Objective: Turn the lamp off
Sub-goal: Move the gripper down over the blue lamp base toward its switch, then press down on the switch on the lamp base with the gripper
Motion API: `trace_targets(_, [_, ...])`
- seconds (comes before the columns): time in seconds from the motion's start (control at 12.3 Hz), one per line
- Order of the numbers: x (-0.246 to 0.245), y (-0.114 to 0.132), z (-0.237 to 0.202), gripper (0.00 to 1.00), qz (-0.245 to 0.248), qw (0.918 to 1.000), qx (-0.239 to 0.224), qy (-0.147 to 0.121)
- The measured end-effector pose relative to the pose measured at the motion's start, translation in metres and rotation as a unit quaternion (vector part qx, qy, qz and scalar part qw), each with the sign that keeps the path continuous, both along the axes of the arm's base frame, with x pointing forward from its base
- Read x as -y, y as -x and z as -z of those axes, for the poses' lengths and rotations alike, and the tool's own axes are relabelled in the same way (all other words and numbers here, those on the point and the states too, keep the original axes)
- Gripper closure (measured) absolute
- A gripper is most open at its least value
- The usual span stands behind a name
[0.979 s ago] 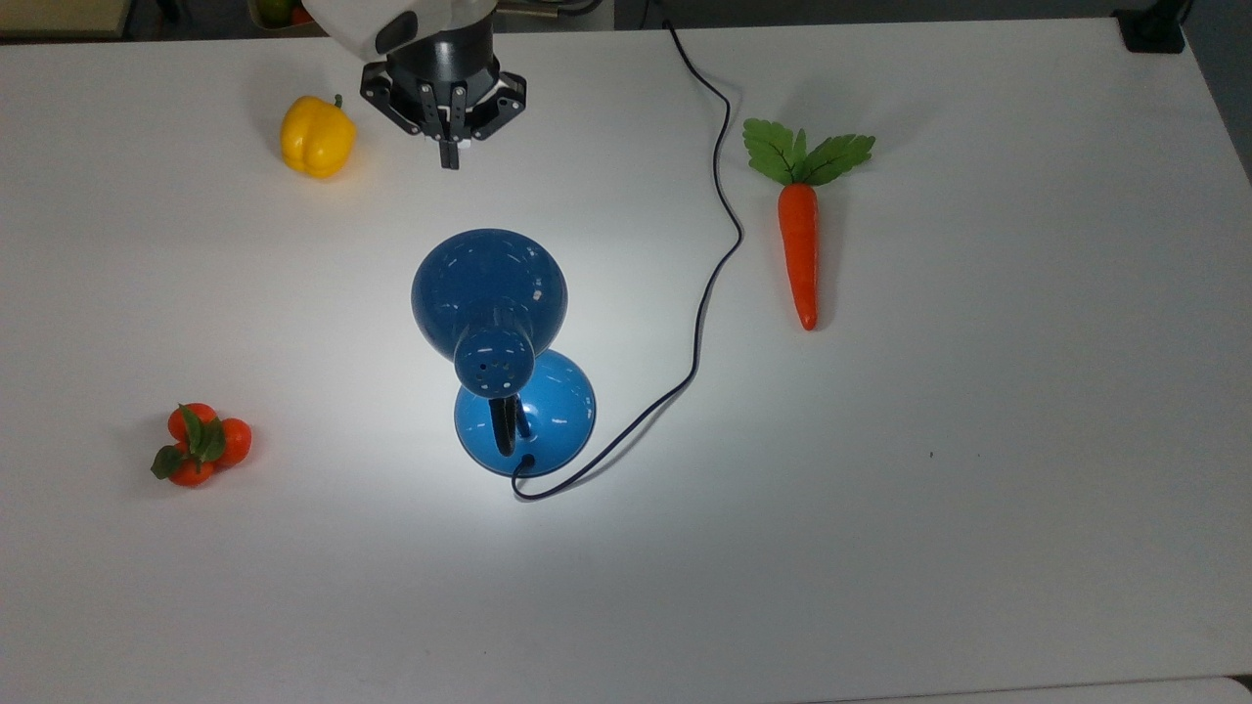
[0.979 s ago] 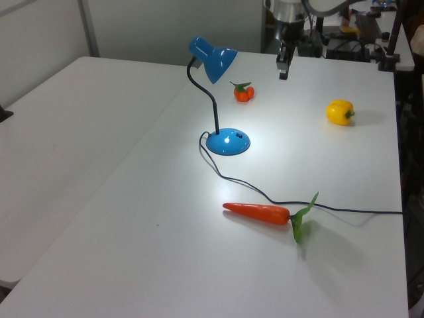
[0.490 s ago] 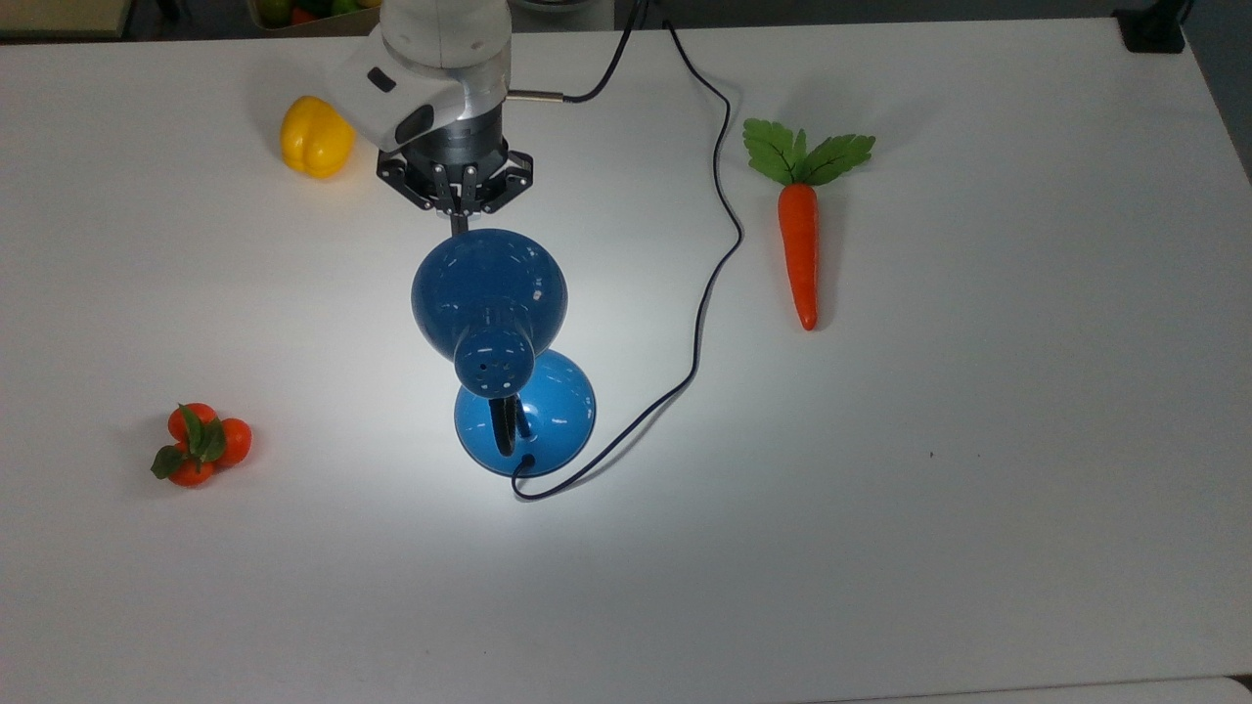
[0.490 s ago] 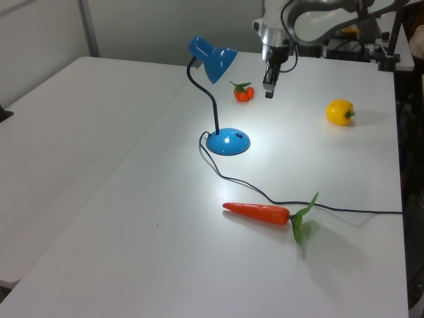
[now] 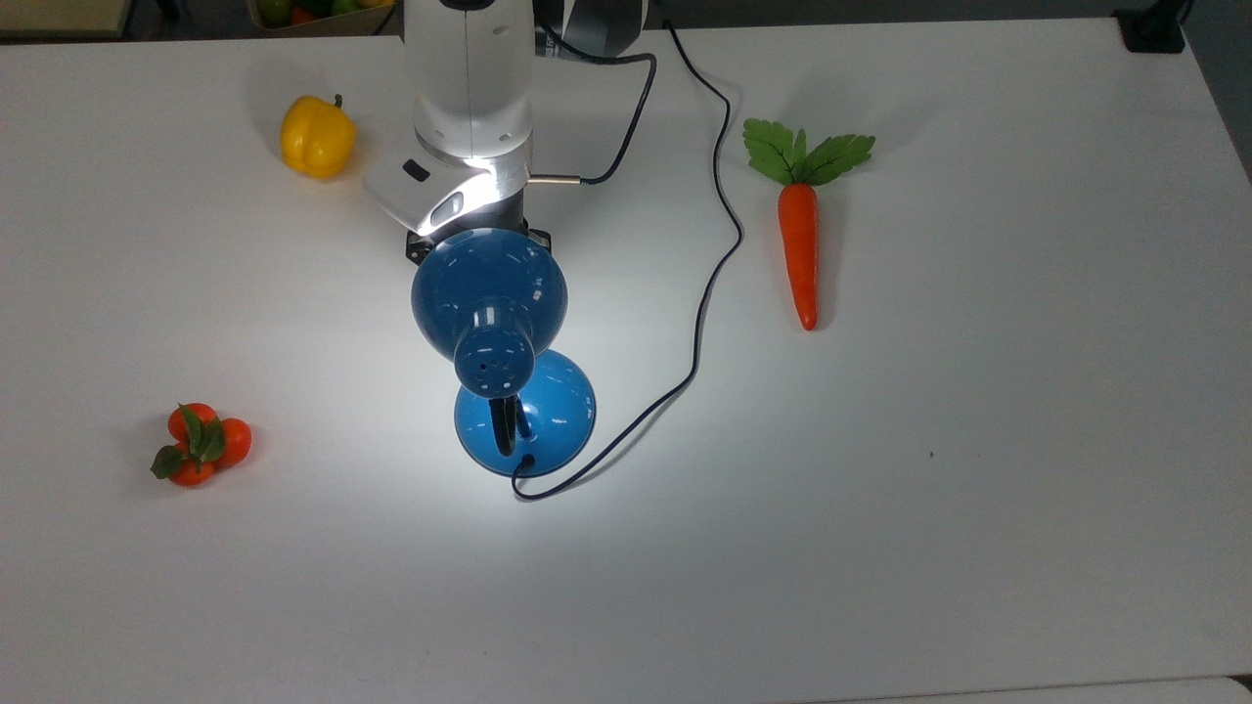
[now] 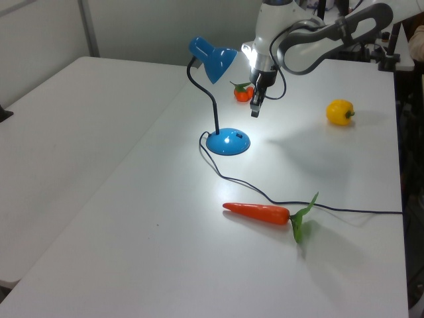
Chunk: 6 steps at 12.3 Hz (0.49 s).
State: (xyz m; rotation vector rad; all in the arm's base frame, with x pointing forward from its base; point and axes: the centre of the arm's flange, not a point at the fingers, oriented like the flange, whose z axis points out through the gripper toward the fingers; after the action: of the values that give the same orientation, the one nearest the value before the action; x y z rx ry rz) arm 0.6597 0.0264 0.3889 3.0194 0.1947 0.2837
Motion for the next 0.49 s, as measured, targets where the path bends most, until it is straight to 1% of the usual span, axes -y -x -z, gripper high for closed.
trace_targets(0.49, [-0.008,-0.008,0.024,0.99,-0.010,0.9997,0.021,-0.004])
